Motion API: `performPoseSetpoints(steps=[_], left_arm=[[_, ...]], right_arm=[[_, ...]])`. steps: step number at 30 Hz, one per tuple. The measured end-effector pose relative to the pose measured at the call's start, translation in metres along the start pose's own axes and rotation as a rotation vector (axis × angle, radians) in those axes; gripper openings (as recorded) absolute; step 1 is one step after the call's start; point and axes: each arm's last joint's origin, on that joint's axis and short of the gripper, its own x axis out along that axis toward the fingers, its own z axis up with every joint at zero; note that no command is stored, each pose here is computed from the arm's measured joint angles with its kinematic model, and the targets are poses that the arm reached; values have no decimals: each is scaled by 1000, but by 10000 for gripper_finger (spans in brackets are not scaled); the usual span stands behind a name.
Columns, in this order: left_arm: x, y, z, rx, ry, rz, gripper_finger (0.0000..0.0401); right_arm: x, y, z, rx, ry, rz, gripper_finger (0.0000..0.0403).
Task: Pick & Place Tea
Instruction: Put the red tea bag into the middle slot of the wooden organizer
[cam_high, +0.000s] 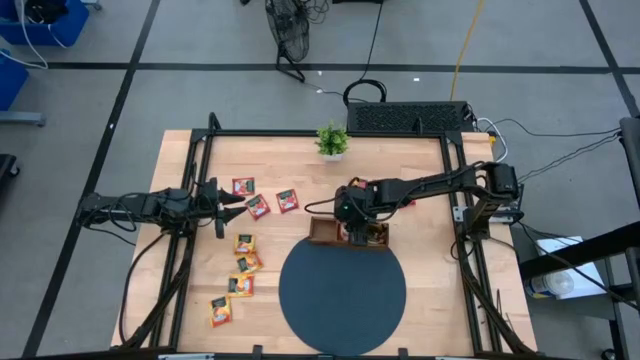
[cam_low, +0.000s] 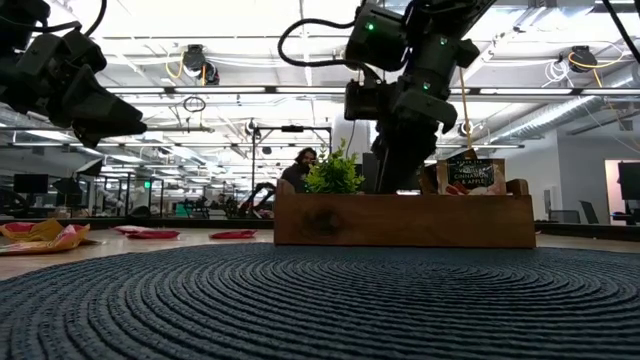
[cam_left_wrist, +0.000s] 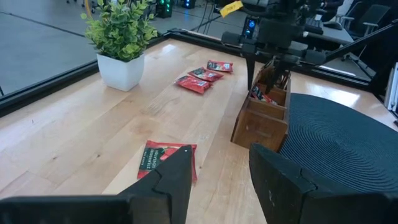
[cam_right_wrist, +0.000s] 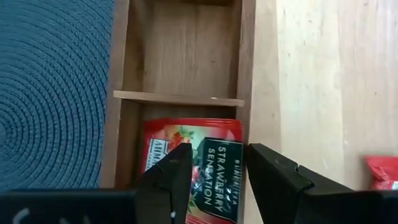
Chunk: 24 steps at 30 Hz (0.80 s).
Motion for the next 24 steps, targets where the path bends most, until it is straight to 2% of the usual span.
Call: performPoseSetpoints(steps=[8,24], left_arm=[[0,0,0,0,0,0,161],[0,0,0,0,0,0,161]], right_arm=[[0,8,0,-3,-3,60,135],[-2,7,1,16,-10,60,132]])
